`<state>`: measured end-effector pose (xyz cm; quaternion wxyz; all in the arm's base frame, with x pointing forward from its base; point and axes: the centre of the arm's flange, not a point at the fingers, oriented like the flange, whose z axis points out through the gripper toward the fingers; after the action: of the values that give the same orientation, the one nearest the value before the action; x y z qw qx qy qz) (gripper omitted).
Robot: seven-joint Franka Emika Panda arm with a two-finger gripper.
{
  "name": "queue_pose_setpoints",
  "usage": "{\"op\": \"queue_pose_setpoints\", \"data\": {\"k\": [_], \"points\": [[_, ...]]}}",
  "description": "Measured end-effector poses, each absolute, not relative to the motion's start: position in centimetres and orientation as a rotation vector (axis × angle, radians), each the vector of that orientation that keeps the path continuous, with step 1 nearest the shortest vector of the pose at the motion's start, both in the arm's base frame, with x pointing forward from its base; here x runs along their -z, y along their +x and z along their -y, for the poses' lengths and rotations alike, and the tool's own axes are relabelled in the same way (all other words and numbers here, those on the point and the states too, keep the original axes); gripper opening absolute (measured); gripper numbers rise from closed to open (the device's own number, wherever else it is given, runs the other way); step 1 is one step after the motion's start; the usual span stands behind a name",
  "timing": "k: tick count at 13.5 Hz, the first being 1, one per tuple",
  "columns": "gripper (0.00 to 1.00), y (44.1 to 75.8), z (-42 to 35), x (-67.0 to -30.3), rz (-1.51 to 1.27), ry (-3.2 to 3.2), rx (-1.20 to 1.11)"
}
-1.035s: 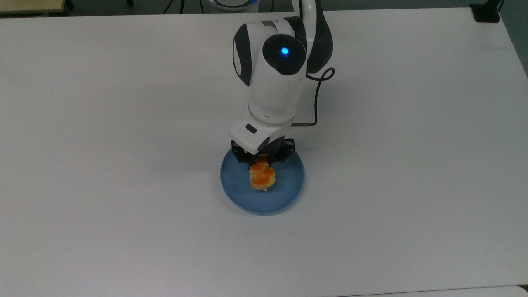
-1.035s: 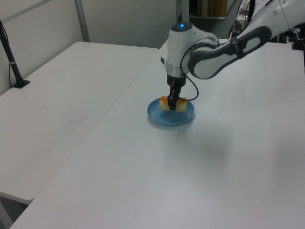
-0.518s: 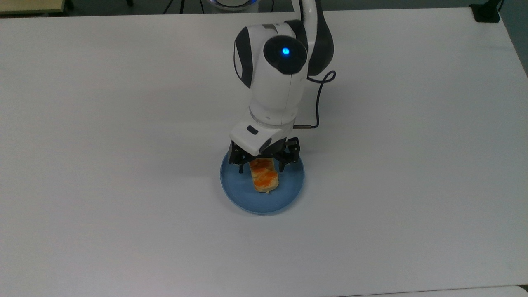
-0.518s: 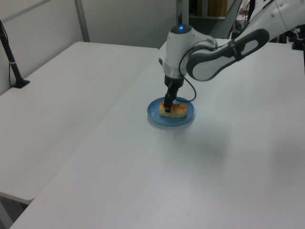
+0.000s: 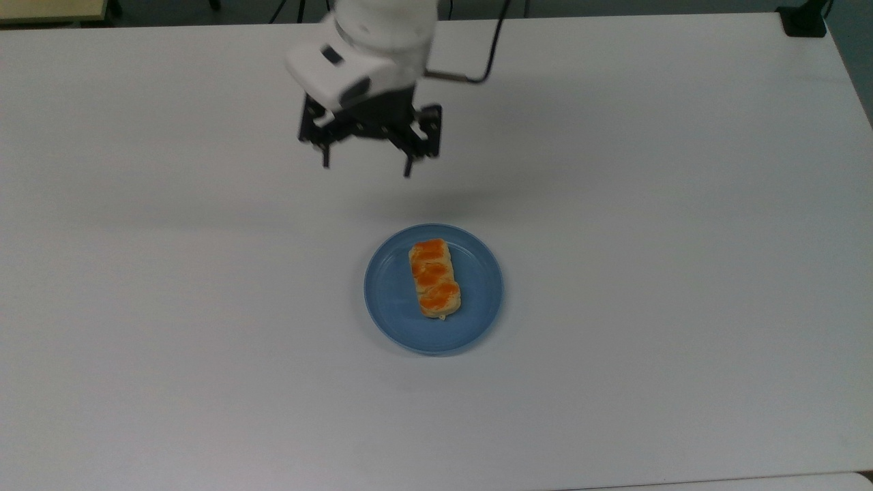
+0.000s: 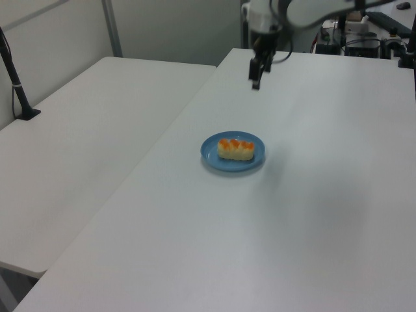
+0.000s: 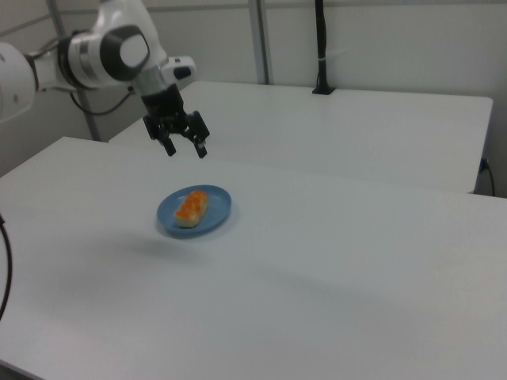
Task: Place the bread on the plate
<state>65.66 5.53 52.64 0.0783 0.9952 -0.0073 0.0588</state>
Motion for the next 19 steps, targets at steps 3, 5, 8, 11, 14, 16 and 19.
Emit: {"op": "queue_pose_setpoints", "data": {"k": [3, 5, 8, 11, 14, 16, 19], "points": [[1.00, 63.0, -2.3, -56.8, 0.040, 3.014, -0.127], [1.00, 61.1, -0.5, -59.1, 0.050, 3.034, -0.094], [1.00, 59.1, 0.8, -61.2, 0.078, 3.039, -0.066], [1.00, 58.8, 0.9, -61.2, 0.081, 3.039, -0.061], [1.00, 58.7, 0.9, -60.9, 0.080, 3.039, -0.050], [1.00, 58.7, 0.9, -60.9, 0.080, 3.039, -0.050], [1.00, 58.7, 0.9, -60.9, 0.080, 3.039, -0.050]]}}
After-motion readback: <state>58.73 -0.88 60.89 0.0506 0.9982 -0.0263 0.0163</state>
